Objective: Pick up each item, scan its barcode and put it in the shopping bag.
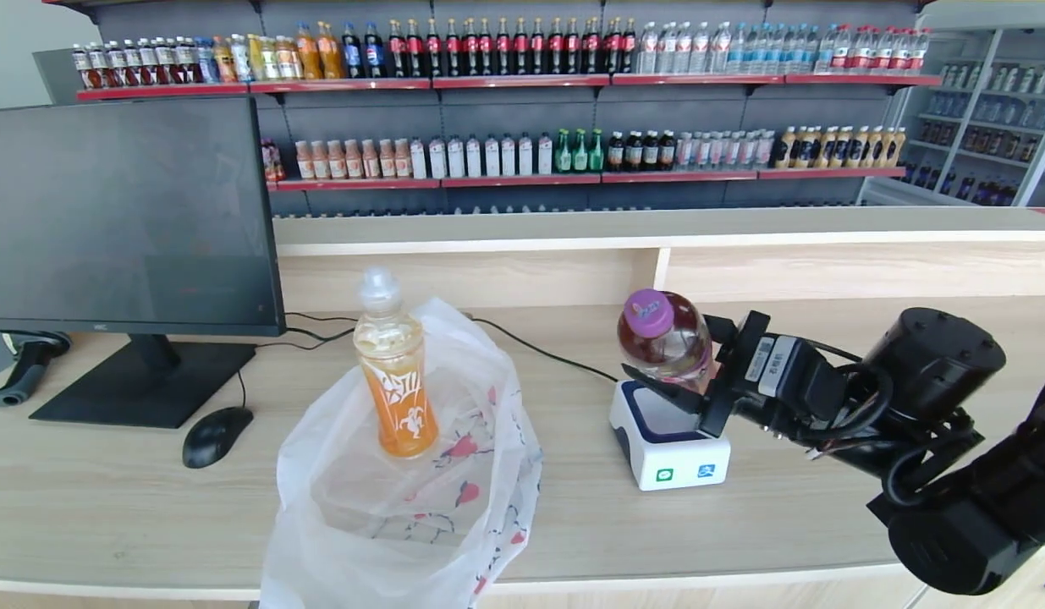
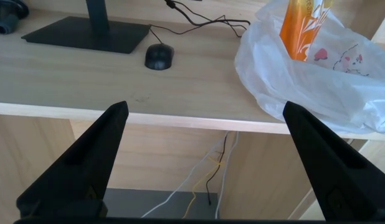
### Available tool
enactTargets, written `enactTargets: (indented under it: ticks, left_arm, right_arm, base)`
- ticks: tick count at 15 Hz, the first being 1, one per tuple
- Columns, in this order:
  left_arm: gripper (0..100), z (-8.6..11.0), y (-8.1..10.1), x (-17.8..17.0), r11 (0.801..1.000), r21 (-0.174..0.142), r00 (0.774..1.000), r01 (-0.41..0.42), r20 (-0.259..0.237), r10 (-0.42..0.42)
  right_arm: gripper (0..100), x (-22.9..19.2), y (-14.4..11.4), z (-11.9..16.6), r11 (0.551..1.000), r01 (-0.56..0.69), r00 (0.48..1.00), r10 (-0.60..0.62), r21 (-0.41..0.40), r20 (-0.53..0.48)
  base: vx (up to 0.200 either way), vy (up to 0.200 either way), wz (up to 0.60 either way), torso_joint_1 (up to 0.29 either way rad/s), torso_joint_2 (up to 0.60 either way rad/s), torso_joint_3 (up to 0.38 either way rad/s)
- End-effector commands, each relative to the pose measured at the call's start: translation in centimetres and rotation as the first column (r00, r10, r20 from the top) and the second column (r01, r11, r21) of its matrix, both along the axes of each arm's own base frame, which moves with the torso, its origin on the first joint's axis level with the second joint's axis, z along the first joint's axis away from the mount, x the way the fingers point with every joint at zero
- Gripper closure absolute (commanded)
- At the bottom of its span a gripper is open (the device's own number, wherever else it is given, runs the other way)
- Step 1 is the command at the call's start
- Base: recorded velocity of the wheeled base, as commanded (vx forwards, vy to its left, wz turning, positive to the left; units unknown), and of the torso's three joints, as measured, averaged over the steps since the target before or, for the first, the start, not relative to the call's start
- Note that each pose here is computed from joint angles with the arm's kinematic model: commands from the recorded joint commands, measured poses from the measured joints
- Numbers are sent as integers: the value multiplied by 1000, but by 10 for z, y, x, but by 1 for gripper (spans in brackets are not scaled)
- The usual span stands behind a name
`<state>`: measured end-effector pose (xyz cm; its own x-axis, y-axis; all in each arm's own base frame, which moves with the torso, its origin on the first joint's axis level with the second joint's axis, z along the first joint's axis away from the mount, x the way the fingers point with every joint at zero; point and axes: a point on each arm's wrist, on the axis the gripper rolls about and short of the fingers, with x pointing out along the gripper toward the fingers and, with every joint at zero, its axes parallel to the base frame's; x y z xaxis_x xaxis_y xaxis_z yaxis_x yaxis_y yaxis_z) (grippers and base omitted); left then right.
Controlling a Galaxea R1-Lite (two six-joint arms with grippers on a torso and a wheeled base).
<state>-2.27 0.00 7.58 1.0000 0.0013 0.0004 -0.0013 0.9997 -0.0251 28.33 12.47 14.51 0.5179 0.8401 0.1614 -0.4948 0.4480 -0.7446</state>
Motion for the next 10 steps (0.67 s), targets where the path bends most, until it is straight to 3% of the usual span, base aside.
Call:
enactTargets:
  ticks: [1,4,10]
  left_arm:
    - [0,0,0,0,1000,-1,1000,0,0,0]
    - [0,0,0,0,1000,2,1000,0,1,0]
    - [0,0,0,0,1000,2,1000,0,1,0]
  right_arm:
    - [100,6,-2,-11,999,-23,1000,23,-42,6]
    - [100,14,-10,-12,990,-97,990,107,-104,93]
    - [100,21,-6,-20,981,-136,980,154,-141,125]
  base:
    - [0,0,0,0,0,0]
    - [0,0,0,0,0,0]
    - [0,0,0,0,0,0]
